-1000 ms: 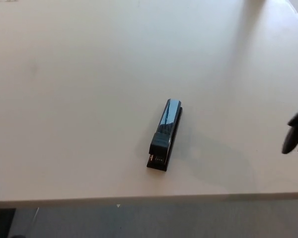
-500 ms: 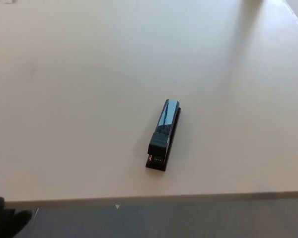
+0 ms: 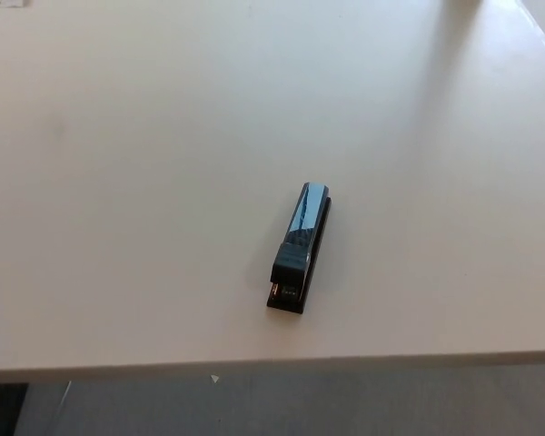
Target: The robot uses its right hand to press on the stapler that is in the middle of the desk
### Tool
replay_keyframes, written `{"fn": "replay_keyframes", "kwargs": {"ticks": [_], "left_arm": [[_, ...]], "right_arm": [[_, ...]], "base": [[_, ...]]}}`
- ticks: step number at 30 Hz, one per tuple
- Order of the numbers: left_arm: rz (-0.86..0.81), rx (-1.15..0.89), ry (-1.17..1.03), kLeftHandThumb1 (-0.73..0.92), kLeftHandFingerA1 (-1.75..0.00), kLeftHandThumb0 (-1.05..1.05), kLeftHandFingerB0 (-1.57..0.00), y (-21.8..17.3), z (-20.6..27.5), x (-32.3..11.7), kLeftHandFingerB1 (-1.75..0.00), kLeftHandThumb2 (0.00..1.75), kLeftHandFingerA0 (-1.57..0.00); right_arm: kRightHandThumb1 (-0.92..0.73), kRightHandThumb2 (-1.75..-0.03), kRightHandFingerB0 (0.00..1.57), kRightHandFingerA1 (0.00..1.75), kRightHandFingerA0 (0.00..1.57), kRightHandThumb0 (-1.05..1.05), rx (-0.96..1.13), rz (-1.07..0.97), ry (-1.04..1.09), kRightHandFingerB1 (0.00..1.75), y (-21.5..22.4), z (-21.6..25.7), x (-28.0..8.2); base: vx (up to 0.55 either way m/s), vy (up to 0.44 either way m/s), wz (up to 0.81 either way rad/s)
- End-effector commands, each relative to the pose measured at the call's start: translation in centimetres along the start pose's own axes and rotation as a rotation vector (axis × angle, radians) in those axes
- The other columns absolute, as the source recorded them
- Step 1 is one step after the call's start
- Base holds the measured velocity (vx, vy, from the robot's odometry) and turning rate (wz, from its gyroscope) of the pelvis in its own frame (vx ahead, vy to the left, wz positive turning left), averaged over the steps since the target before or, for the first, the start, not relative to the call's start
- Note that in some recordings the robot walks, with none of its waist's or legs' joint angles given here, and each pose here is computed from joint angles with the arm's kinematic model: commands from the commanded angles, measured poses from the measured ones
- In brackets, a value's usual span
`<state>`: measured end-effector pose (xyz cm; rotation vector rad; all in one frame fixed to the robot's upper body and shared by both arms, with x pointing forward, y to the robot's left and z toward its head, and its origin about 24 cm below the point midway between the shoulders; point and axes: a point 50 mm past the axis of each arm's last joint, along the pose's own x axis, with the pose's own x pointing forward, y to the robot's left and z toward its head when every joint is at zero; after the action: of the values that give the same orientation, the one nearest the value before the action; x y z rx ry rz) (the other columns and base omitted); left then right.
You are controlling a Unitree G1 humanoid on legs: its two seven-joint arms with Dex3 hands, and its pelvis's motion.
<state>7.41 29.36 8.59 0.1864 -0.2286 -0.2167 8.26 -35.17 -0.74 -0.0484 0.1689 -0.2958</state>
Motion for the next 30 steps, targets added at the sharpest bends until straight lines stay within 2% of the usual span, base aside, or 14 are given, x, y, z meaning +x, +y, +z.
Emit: {"fn": "replay_keyframes", "kwargs": {"ticks": [1, 2, 6, 7, 10, 12, 17, 19, 20, 22, 23, 24, 25, 30], "left_arm": [[0.075, 0.235, 0.617, 0.74, -0.50, -0.86, -0.09, 7.2, -6.2, -3.5, -0.44, 1.14, -0.16], [0.078, 0.223, 0.693, 0.52, -0.51, -0.37, 0.00, 8.2, -7.1, -4.1, -0.47, 1.12, -0.06], [0.131, 0.159, 0.855, 0.57, -0.50, -0.36, 0.00, 10.1, -9.2, -4.8, -0.47, 1.15, -0.06], [0.153, 0.121, 0.879, 0.54, -0.50, -0.37, 0.00, 10.3, -9.8, -4.8, -0.47, 1.14, -0.06], [0.204, 0.027, 0.966, 0.92, -0.41, -0.78, -0.15, 10.3, -11.8, -4.8, -0.34, 0.72, -0.20], [0.218, -0.008, 1.003, 0.75, -0.49, -0.85, -0.11, 10.0, -12.5, -5.0, -0.43, 1.11, -0.13], [0.195, 0.033, 1.173, 0.59, -0.48, -0.36, 0.00, 8.7, -14.2, -6.6, -0.46, 1.16, -0.05], [0.202, 0.047, 1.218, 0.58, -0.48, -0.36, 0.00, 8.4, -14.6, -6.9, -0.45, 1.15, -0.05], [0.175, 0.062, 1.272, 0.60, -0.48, -0.35, 0.00, 7.7, -15.1, -7.7, -0.46, 1.17, -0.05], [0.180, 0.076, 1.302, 0.59, -0.48, -0.36, 0.00, 7.5, -15.4, -7.9, -0.45, 1.16, -0.06], [0.194, 0.065, 1.312, 0.59, -0.48, -0.36, -0.01, 7.2, -15.7, -8.1, -0.46, 1.16, -0.07], [0.260, -0.086, 1.307, 0.76, -0.46, -0.85, -0.08, 6.8, -16.0, -8.4, -0.42, 1.11, -0.08], [0.286, -0.127, 1.297, 0.72, -0.43, -0.79, -0.13, 6.2, -16.3, -8.6, -0.39, 1.09, 0.00], [0.343, -0.173, 1.300, 0.68, -0.45, -0.77, -0.07, 6.0, -16.5, -9.0, -0.40, 1.05, -0.05]], "right_arm": [[-0.78, -1.27, 1.41, 1.72, 1.57, -0.94, -0.127, 0.000, 0.449, 1.64, -3.7, -6.1, -1.0], [-0.75, -1.25, 1.41, 1.71, 1.57, -0.91, -0.148, -0.005, 0.496, 1.62, -3.5, -6.6, -1.0], [-0.70, -1.23, 1.40, 1.69, 1.57, -0.89, -0.170, -0.041, 0.606, 1.61, -2.7, -7.9, -0.3], [-0.74, -0.90, 1.04, 1.75, 1.18, -0.94, -0.157, -0.032, 0.610, 1.75, -2.4, -8.0, -0.1], [-0.69, -1.20, 1.46, 1.66, 1.56, -0.85, -0.122, -0.030, 0.628, 1.61, -1.2, -8.4, 1.0], [-0.73, -0.87, 1.05, 1.75, 1.18, -0.93, -0.142, -0.017, 0.658, 1.75, -0.5, -8.9, 1.2], [-0.69, -1.21, 1.38, 1.59, 1.47, -0.78, -0.183, 0.011, 0.778, 1.54, 0.8, -10.6, 0.1], [-0.86, -0.66, 0.86, 1.75, 0.97, -0.89, -0.187, 0.030, 0.787, 1.75, 1.0, -10.8, -0.2], [-0.91, -0.67, 0.68, 1.11, 0.66, -0.89, -0.231, 0.087, 0.854, 0.93, 0.9, -11.3, -1.2], [-0.92, -0.69, 0.60, 0.60, 0.66, -0.90, -0.270, 0.137, 0.893, 0.55, 1.0, -11.4, -1.3], [-0.66, -1.15, 0.34, 0.59, 0.46, -0.90, -0.175, 0.146, 0.931, 0.50, 1.0, -11.5, -1.3], [-0.80, -0.64, 0.30, 0.43, 0.27, -0.92, -0.025, 0.119, 0.952, 0.37, 1.1, -11.7, -1.5], [-0.59, -1.00, 0.11, 0.32, 0.03, -0.91, 0.066, 0.077, 0.979, 0.37, 1.4, -11.9, -1.5], [-0.60, -1.01, 0.11, 0.30, 0.03, -0.92, 0.100, 0.062, 0.988, 0.36, 1.7, -12.0, -1.3]], "base": [[0.00, 0.000, 0.00], [0.00, 0.000, 0.00], [0.00, 0.000, 0.00], [0.00, 0.000, 0.00], [0.00, 0.000, 0.00], [0.00, 0.000, 0.00], [0.00, 0.000, 0.00], [0.00, 0.000, 0.00], [0.00, 0.000, 0.00], [0.00, 0.000, 0.00], [0.00, 0.000, 0.00], [0.00, 0.000, 0.00], [0.00, 0.000, 0.00], [0.00, 0.000, 0.00]]}}
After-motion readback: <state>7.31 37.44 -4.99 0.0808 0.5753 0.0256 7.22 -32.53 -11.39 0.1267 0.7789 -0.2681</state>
